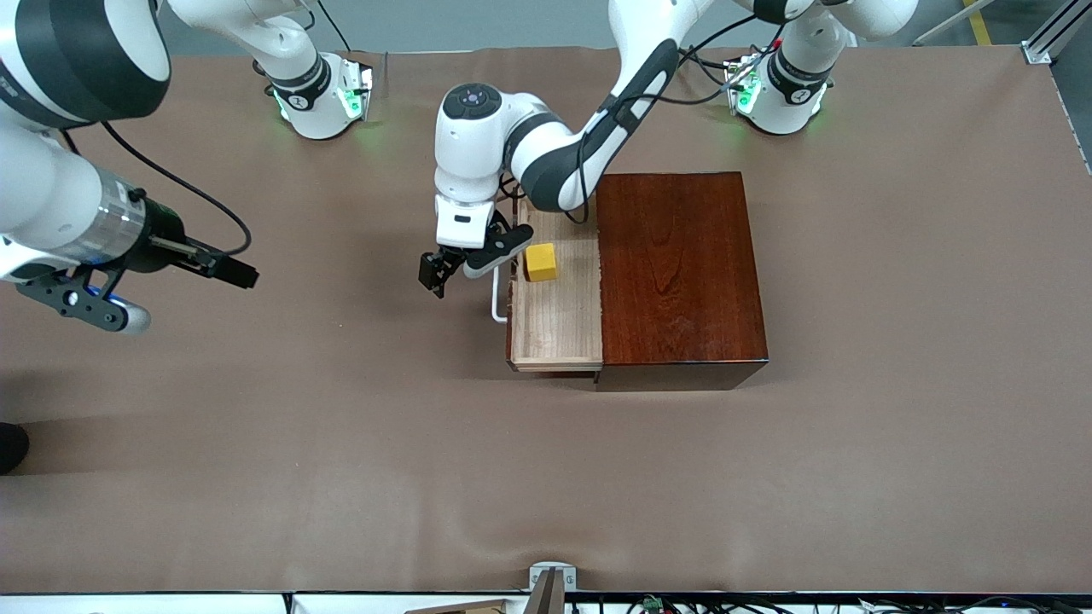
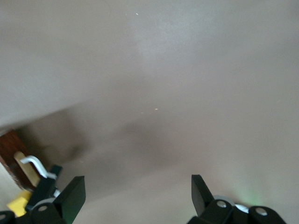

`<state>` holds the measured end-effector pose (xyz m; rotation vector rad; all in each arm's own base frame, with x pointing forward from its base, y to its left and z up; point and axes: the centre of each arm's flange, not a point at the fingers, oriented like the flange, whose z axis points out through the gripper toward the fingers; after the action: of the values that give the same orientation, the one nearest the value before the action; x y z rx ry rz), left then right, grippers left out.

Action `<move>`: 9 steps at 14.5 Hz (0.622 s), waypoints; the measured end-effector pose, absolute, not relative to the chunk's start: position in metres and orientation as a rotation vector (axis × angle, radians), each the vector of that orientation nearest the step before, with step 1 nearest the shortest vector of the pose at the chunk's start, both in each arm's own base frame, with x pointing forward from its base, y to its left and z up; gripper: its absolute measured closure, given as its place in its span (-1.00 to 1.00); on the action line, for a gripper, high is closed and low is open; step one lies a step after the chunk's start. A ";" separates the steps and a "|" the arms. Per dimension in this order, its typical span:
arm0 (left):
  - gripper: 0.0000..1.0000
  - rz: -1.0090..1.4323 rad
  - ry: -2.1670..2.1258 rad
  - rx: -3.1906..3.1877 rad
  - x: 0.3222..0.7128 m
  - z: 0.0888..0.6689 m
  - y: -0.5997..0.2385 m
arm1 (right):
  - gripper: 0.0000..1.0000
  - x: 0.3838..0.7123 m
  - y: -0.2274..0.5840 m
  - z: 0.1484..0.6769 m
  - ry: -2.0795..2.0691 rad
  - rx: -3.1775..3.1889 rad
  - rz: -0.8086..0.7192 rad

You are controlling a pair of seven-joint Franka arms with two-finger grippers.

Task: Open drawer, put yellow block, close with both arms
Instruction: 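Push the drawer shut with the left gripper while the right gripper retracts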

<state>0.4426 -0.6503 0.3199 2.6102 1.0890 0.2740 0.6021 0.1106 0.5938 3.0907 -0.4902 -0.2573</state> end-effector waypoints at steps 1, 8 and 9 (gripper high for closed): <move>-1.00 0.276 1.108 2.604 0.440 0.313 -0.653 | -1.00 0.601 0.107 0.596 -0.405 3.097 -0.255; -1.00 0.280 1.180 2.663 0.435 0.299 -0.649 | -1.00 0.586 0.054 0.634 -0.013 3.107 -0.175; -1.00 0.279 1.185 2.662 0.435 0.299 -0.649 | -1.00 0.583 0.042 0.639 0.001 3.113 -0.170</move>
<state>0.4350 -0.6491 0.2994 2.6620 1.1848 0.2792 0.5829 0.0416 0.6392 3.1128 0.0007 -0.1696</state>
